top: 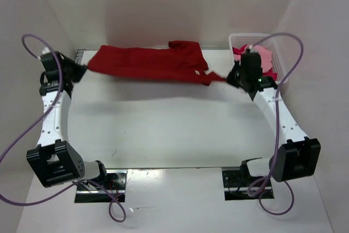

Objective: Fold and stack the t-shirts
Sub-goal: Flatten out the tshirt, then fold the flattened tshirt in 1/3 of the way

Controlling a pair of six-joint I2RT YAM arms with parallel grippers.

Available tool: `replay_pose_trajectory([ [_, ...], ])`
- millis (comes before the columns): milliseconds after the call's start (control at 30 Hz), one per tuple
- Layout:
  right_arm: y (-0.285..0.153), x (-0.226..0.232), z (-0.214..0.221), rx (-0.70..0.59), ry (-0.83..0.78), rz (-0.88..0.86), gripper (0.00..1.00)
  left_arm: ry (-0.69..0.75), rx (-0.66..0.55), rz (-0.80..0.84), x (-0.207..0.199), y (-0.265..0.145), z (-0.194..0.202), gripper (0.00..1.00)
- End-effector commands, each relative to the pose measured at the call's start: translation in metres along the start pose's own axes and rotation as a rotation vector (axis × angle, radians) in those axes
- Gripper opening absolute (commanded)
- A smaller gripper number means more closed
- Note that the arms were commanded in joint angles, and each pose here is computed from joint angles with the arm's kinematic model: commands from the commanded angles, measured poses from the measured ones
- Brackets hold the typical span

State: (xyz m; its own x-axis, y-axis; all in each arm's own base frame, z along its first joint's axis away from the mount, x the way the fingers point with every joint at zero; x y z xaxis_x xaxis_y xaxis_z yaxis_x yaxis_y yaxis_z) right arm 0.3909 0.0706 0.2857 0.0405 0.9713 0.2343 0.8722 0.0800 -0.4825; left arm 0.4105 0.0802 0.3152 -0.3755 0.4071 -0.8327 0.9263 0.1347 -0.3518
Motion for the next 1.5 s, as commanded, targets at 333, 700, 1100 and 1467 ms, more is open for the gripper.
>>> replay_pose_trajectory([
  [333, -0.079, -0.004, 0.168, 0.478, 0.160, -0.070, 0.00, -0.019, 0.154, -0.406, 0.178, -0.056, 0.099, 0.00],
  [700, -0.137, -0.008, 0.206, 0.587, 0.226, -0.082, 0.00, -0.024, 0.223, -0.451, 0.185, -0.083, 0.110, 0.00],
  [1100, 0.018, 0.006, 0.103, 0.361, 0.100, -0.018, 0.00, -0.042, 0.185, -0.386, 0.162, 0.000, 0.079, 0.00],
  [1467, 0.109, 0.007, 0.048, 0.277, 0.048, 0.030, 0.00, -0.047, 0.201, -0.410, 0.173, 0.051, 0.074, 0.00],
])
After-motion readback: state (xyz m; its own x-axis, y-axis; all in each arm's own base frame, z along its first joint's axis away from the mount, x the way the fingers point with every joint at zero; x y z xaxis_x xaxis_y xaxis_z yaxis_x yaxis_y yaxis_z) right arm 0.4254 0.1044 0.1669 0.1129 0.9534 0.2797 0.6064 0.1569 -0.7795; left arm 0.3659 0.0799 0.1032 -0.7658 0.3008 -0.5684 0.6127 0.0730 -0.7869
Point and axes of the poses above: each gripper's point midway between its finger pads, its own y axis out along the fingers, its own x axis along the line the jaws close on, z = x × y, the point moved 1 cm from there along -y, back along the fingers, and after that the axes turned 14 degrees about -y, right-handed, at the moved point
